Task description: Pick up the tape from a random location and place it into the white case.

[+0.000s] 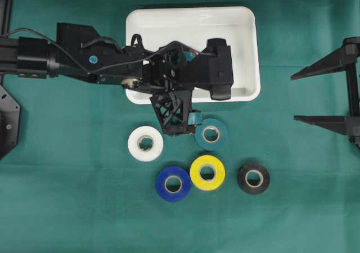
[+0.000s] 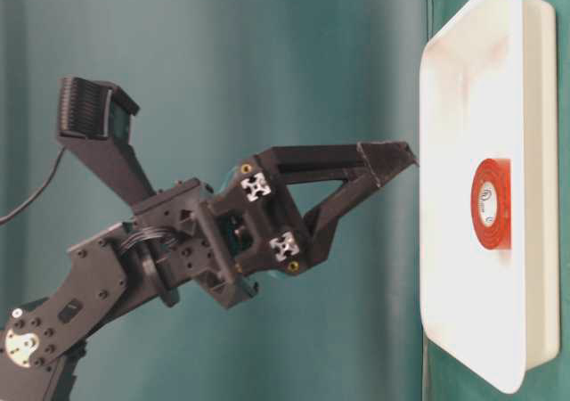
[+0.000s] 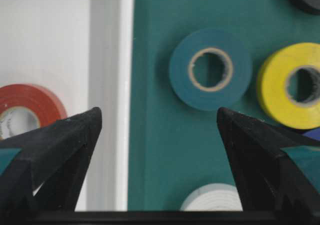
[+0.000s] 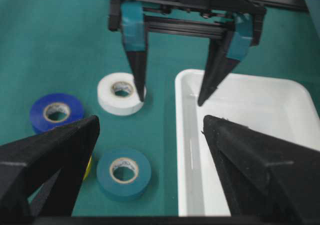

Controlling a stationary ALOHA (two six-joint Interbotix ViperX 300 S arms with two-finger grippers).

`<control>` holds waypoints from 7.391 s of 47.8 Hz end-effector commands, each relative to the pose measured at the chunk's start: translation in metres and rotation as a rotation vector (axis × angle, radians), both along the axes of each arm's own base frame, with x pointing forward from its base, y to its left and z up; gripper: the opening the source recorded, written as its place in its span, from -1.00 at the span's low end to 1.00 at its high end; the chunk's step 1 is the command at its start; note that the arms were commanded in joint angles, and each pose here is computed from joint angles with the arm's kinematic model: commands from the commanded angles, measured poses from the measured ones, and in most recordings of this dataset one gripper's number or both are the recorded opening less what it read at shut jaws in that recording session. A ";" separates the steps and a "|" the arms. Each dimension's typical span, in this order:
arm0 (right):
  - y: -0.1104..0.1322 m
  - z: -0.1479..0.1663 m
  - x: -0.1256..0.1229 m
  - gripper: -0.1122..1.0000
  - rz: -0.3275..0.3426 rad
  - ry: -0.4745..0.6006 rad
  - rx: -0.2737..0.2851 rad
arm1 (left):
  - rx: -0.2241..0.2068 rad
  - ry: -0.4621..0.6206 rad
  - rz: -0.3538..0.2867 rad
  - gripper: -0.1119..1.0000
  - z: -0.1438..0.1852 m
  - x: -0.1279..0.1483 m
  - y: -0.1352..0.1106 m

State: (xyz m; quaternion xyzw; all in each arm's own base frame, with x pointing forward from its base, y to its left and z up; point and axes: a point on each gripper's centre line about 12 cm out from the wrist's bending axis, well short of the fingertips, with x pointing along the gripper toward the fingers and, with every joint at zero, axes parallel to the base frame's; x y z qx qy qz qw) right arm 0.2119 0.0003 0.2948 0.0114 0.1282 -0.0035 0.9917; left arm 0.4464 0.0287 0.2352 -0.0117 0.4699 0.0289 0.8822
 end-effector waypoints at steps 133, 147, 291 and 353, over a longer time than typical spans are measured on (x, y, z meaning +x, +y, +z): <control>0.045 0.009 -0.004 0.85 0.204 0.003 0.039 | 0.018 -0.653 -0.032 0.93 0.054 -0.229 -0.023; 0.047 0.006 0.006 0.85 0.205 0.009 0.039 | 0.017 -0.652 -0.035 0.93 0.054 -0.229 -0.024; 0.125 -0.034 0.226 0.85 0.186 0.729 -0.025 | 0.004 -0.640 -0.053 0.93 0.052 -0.229 -0.028; 0.127 -0.044 0.228 0.85 0.186 0.749 -0.029 | 0.004 -0.637 -0.053 0.93 0.051 -0.229 -0.028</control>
